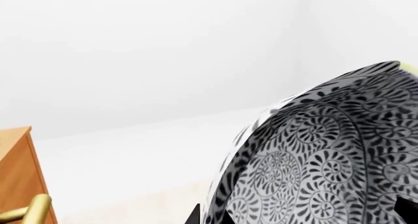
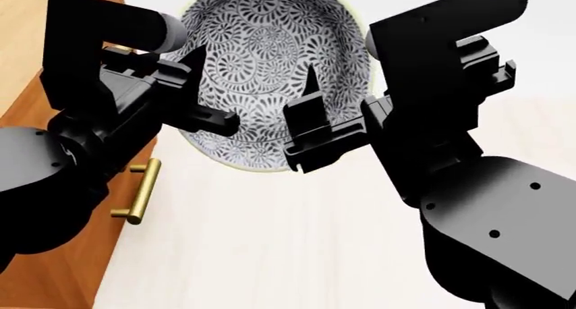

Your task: Put the bowl on top of the cabinet.

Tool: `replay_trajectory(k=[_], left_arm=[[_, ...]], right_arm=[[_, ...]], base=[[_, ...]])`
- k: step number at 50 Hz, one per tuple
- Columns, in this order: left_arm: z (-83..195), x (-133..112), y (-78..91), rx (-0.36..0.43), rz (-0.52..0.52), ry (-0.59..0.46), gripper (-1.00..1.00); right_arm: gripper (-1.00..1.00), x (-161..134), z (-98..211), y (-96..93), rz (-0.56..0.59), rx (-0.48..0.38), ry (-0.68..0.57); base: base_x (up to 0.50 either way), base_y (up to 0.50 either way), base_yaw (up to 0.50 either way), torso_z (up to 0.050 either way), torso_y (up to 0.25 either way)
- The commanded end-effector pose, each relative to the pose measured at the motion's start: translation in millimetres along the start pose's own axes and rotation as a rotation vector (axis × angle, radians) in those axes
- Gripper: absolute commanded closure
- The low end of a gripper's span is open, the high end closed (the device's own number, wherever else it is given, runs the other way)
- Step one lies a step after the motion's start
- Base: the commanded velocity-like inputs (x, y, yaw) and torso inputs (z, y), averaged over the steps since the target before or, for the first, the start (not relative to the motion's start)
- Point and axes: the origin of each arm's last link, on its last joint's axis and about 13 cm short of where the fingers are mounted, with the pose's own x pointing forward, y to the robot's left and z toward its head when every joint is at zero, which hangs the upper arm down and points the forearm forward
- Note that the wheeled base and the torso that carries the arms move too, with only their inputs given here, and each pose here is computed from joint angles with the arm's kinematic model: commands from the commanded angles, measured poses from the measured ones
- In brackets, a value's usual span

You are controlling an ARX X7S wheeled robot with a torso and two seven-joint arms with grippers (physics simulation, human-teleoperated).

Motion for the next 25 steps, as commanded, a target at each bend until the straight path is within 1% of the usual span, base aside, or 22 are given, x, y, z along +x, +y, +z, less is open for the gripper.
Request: replay_trajectory(k=[1,5,11,12,18,23,25], left_arm=[[8,5,1.7,-0.006,0.011,-0.001,1.0],[13,7,0.7,0.017,0.018,-0.018,1.0],[22,16,-0.9,0.043,0.022,-0.018,1.0],[23,18,-1.9,0.057,0.048,-0.039,1.0],[23,23,-7.1,0.071,0.039,-0.039,1.0],[24,27,-10.5,0.081,0.041,-0.029,1.0],[24,27,-11.0,0.081,0.034,-0.027,1.0]], right_arm=[[-1.0,-4,-2,0.6,0.006,0.002,-0.005],[-1.0,-7,-1,-1.6,-0.004,0.008,-0.013],[-1.0,-21,-1,-7.5,-0.025,0.019,-0.022],[-1.0,-26,-2,-8.4,-0.032,0.019,-0.025],[-1.0,-49,-9,-9.3,-0.05,0.013,-0.046],[-1.0,-72,-18,-17.2,-0.09,0.051,-0.073],[-1.0,-78,-22,-17.8,-0.1,0.045,-0.076]], base=[[0.0,0.0,0.0,0.0,0.0],[0.0,0.0,0.0,0.0,0.0],[0.0,0.0,0.0,0.0,0.0],[0.0,0.0,0.0,0.0,0.0],[0.0,0.0,0.0,0.0,0.002],[0.0,0.0,0.0,0.002,0.0],[0.0,0.0,0.0,0.0,0.0]])
